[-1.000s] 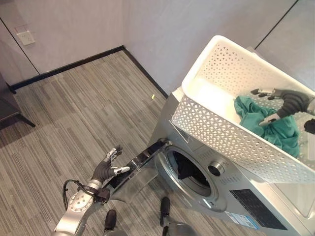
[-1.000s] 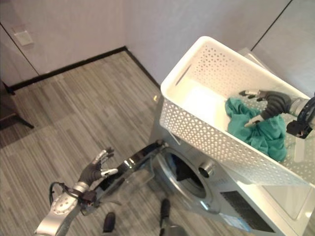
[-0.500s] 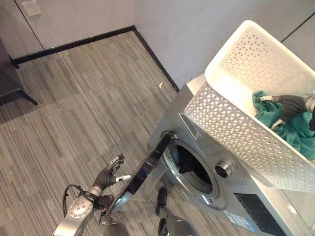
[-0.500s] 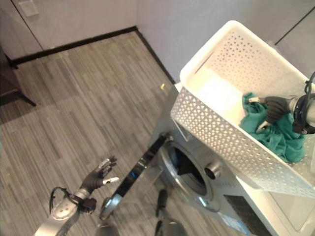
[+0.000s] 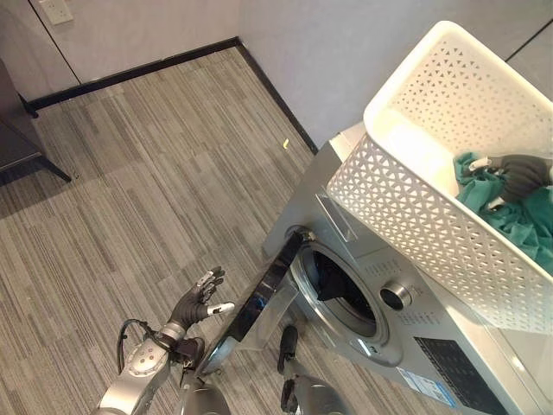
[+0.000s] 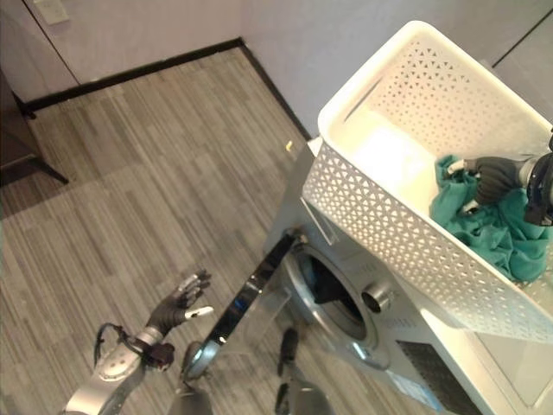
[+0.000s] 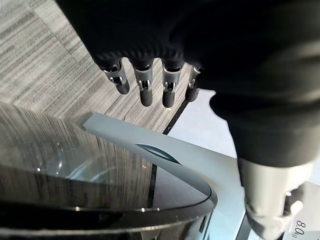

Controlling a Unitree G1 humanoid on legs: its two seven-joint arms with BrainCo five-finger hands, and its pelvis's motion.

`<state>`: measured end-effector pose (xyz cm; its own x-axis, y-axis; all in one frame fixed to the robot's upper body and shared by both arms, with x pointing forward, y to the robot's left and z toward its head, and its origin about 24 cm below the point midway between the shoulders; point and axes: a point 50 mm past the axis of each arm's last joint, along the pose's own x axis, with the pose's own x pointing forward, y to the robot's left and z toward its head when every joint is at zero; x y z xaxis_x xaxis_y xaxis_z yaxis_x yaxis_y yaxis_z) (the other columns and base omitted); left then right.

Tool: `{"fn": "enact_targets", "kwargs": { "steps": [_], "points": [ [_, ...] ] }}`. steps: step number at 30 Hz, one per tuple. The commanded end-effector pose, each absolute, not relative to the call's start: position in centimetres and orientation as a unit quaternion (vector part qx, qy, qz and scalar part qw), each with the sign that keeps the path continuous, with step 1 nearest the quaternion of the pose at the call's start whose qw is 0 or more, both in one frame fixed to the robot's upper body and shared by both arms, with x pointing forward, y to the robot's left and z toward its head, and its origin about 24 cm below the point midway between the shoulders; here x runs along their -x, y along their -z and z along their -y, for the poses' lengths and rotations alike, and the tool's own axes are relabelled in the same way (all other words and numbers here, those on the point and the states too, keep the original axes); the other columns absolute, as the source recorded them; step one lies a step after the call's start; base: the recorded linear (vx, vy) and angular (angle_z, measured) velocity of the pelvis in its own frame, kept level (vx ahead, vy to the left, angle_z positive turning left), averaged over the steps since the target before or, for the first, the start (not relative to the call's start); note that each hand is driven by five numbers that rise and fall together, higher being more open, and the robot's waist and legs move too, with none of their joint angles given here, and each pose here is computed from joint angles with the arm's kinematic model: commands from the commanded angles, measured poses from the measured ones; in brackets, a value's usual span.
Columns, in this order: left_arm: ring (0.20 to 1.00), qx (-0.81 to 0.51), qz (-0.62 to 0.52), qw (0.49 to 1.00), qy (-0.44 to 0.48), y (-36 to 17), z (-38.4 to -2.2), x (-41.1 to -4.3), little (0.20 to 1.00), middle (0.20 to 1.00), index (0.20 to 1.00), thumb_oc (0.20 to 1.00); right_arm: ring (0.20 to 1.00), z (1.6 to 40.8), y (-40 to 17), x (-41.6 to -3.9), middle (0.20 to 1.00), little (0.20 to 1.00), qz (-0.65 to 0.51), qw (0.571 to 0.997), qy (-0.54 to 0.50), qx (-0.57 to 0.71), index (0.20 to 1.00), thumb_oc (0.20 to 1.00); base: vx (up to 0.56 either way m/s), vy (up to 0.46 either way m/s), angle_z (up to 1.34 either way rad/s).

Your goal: Grab the laundry basket,head to the washer,open it,put in the laundry and shut it.

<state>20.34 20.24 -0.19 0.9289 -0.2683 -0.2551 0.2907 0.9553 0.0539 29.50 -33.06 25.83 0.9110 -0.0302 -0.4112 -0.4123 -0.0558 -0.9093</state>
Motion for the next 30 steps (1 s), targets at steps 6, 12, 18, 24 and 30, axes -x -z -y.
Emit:
{"fn": "enact_targets", "kwargs": {
  "steps": [6, 12, 18, 24, 30],
  "points": [
    [1.0, -0.229, 0.205, 0.951, 0.034, -13.5, -22.4, -23.7, 1.0, 1.0, 1.0, 1.0, 0.802, 34.1, -19.6, -28.2, 0.802, 0.802, -0.243, 0.677, -0.214, 0.661, 0.802, 0.802, 0.0, -0.003, 0.01],
    [1.0, -0.31, 0.354, 0.882, 0.007, -21.1, -22.5, -22.3, 1.0, 1.0, 1.0, 1.0, 0.827, 34.8, -17.6, -27.1, 0.827, 0.827, -0.272, 0.699, -0.218, 0.624, 0.827, 0.827, 0.02, -0.011, 0.09],
    [1.0, -0.094, 0.3, 0.921, 0.228, -20.3, -18.1, -22.0, 1.0, 1.0, 1.0, 1.0, 0.884, 37.6, -15.6, -26.2, 0.884, 0.884, -0.324, 0.718, -0.172, 0.591, 0.884, 0.884, 0.02, 0.009, 0.07],
    [1.0, 0.036, 0.195, 0.89, 0.411, -17.8, -11.4, -23.0, 1.0, 1.0, 1.0, 1.0, 0.915, 38.4, -14.3, -27.7, 0.915, 0.915, -0.346, 0.704, -0.144, 0.603, 0.915, 0.915, 0.0, -0.004, 0.02],
    [1.0, 0.091, 0.125, 0.871, 0.466, -15.9, -8.1, -23.8, 1.0, 1.0, 1.0, 1.0, 0.918, 37.4, -13.7, -29.2, 0.918, 0.918, -0.328, 0.705, -0.143, 0.612, 0.918, 0.918, 0.0, 0.01, -0.04]
  ]
}}
